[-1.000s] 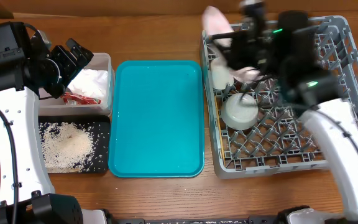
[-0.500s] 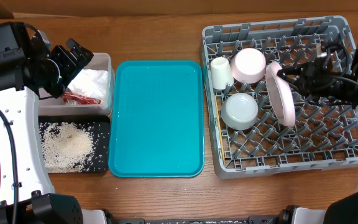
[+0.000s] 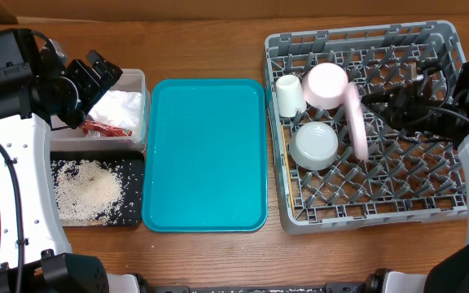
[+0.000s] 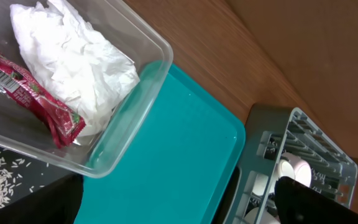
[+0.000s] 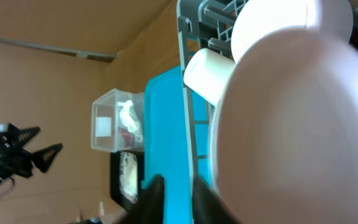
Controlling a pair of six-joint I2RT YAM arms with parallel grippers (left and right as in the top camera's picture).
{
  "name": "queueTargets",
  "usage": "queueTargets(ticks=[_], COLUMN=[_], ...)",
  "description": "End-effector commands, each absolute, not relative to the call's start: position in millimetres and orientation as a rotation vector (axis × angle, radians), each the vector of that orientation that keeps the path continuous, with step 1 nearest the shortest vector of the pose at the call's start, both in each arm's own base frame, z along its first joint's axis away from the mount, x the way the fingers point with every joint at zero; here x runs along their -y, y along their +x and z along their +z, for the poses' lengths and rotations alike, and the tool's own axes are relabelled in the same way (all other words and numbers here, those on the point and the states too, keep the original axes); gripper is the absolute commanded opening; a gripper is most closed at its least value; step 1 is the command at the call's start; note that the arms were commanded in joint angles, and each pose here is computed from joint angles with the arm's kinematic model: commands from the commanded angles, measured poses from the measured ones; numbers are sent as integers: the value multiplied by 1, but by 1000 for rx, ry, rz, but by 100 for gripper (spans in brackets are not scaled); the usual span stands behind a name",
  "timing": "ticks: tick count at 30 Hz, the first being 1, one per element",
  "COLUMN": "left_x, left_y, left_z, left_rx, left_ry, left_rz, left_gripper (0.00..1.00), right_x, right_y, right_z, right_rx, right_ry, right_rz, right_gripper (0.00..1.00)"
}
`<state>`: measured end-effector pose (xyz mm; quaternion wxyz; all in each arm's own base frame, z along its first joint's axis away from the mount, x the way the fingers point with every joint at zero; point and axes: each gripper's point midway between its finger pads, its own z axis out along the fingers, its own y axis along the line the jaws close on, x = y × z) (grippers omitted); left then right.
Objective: Sort waste into correct bins and load items into the dishwasher
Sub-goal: 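Stand the plate upright in the rack and open the right gripper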
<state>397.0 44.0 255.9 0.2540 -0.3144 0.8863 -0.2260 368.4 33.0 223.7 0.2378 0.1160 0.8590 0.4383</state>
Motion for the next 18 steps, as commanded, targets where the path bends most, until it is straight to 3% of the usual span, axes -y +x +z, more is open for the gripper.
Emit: queueTargets(ticks=[1,6,8,11,18], left_x=[-45,-45,-45,-45,-45], left_y=[397,397,397,397,397], left_z=[268,268,268,268,268], left_rx=[-2378,-2378,-2378,-2378,-2378], left_ry=[-847,-847,-847,-847,-847], left_rz=[-610,-610,-610,-610,-610], left_gripper=[100,100,100,100,100], right_x=[-30,-20,-2,20,15], right_y=[371,382,391,400,416], right_z=[215,214,208,210,281], right_rx=[-2372,-2356,-2381,-2396,-2273], right_ry=[332,314,352,391,158], right_rz=[1191,1092,920,695,333], right_gripper=[26,36,45,50,55])
